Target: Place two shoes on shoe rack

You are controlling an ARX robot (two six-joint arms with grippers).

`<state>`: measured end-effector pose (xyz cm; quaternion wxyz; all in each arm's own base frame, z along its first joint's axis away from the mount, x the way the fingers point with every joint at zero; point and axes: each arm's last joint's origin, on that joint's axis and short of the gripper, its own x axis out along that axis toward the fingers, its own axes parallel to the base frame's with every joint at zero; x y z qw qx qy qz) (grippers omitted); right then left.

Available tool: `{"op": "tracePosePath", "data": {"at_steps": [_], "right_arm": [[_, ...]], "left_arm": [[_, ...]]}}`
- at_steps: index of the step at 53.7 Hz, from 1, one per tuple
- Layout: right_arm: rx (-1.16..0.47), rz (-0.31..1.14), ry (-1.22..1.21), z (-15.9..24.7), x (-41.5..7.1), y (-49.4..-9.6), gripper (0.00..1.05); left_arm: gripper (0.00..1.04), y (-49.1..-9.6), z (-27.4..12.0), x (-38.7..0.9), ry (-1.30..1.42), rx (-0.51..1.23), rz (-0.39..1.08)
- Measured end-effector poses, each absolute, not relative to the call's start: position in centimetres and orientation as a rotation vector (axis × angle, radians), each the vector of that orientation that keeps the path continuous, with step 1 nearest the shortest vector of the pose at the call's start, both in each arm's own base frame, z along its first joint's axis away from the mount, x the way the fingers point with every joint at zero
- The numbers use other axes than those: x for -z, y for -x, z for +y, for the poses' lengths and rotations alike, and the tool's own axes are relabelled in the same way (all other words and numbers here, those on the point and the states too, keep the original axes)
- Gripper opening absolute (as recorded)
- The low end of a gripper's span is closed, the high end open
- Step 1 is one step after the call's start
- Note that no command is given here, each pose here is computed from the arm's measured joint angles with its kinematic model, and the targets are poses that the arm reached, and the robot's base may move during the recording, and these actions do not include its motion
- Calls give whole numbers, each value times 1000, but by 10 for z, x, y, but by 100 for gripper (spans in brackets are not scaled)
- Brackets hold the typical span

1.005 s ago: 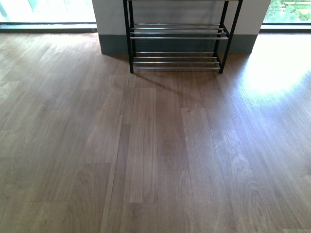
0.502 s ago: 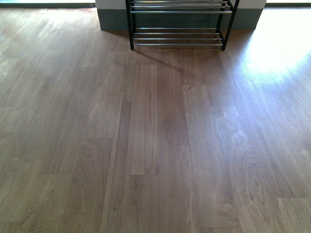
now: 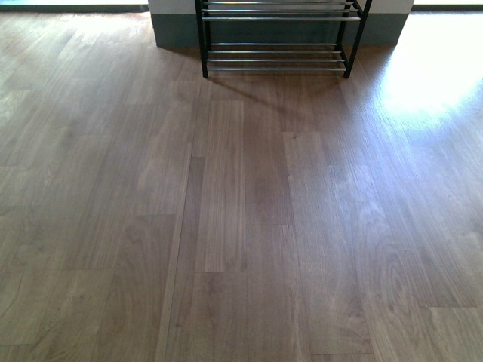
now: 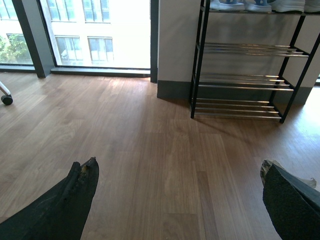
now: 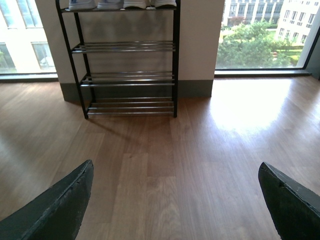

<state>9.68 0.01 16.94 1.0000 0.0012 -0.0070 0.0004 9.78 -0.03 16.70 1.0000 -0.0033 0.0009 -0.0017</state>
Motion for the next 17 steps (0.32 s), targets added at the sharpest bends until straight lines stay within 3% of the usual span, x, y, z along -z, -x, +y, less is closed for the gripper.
{"op": "tracePosePath", "data": {"at_steps": [17], "right_arm": [[-1,-14,-2,0,-169,-97,96]], "left_arm": [[95,-98,0,-167,7,3,2]]}}
